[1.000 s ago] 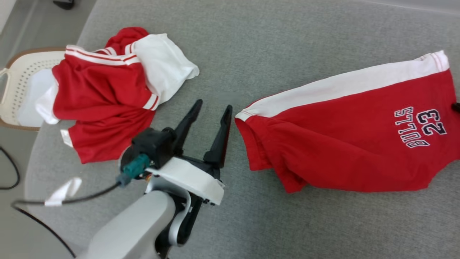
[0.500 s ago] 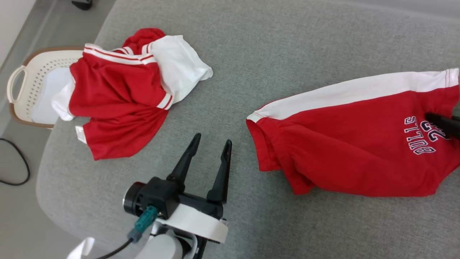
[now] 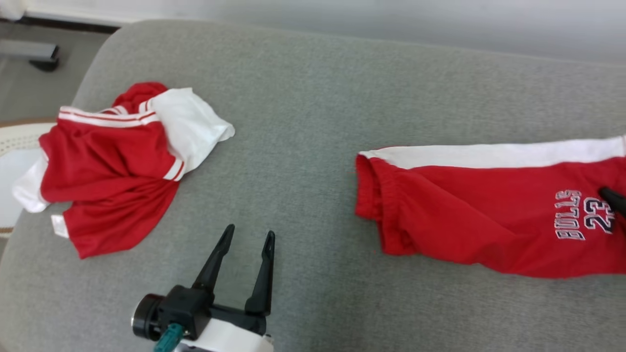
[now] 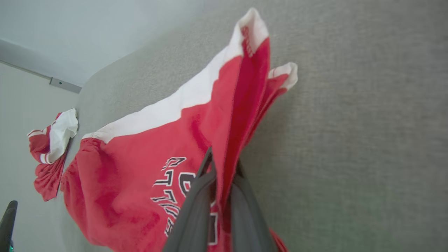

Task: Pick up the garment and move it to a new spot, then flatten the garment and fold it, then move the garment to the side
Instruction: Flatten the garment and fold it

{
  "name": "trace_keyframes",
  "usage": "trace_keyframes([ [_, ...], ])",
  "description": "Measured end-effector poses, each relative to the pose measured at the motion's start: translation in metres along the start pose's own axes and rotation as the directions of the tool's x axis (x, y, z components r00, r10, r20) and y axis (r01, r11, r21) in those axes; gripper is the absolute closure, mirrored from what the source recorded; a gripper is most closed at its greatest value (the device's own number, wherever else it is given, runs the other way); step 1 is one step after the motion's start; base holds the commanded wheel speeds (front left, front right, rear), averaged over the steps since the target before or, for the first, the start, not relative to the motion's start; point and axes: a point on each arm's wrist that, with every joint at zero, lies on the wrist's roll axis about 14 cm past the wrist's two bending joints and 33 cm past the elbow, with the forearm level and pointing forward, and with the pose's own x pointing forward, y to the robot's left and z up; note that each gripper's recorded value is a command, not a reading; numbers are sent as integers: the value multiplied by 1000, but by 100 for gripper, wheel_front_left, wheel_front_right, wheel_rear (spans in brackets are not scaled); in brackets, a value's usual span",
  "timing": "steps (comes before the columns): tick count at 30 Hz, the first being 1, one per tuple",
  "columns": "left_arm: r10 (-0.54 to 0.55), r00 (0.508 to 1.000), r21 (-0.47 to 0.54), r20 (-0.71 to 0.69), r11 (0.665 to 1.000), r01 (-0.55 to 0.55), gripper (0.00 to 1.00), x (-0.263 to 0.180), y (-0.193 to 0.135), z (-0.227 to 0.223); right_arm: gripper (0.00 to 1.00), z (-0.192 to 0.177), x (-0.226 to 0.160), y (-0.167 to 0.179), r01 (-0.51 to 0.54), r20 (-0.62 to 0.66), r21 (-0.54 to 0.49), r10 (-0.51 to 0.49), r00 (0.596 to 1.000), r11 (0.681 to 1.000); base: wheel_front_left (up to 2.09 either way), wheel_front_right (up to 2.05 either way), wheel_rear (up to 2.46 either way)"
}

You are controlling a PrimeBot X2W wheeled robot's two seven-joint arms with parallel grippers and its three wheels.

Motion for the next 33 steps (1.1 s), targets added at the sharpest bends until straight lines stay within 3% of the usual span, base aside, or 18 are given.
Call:
trace_keyframes([
  [7, -58, 998, -1, 30, 998, 58, 0, -2, -15, 8, 100, 11, -61, -45, 145, 171, 75, -156, 973, 987, 0, 0, 0],
  [11, -68, 997, -8, 37, 998, 68, 0, -2, -18, 9, 100, 28, -69, -53, 174, 234, 88, -190, 953, 981, 0, 0, 0],
  [19, -54, 998, -29, 25, 998, 54, 0, -12, -17, 7, 100, 26, -36, 24, 29, 163, -57, -20, 986, 998, 0, 0, 0],
  [23, -55, 998, -39, 23, 998, 56, 0, -15, -18, 7, 100, 0, -3, 65, -35, 74, -96, 42, 996, 995, 0, 0, 0],
  [27, -52, 998, -44, 17, 998, 53, 0, -18, -18, 6, 100, -29, 26, 95, -58, -3, -118, 58, 998, 991, 0, 0, 0],
  [32, -20, 1000, -64, 14, 998, 20, 0, -24, -11, 6, 100, -26, 42, 103, -26, 35, -104, 30, 999, 994, 0, 0, 0],
  [33, -13, 1000, -68, 13, 998, 13, 0, -25, -10, 6, 93, -24, 44, 103, -19, 40, -104, 23, 999, 994, 0, 0, 0],
])
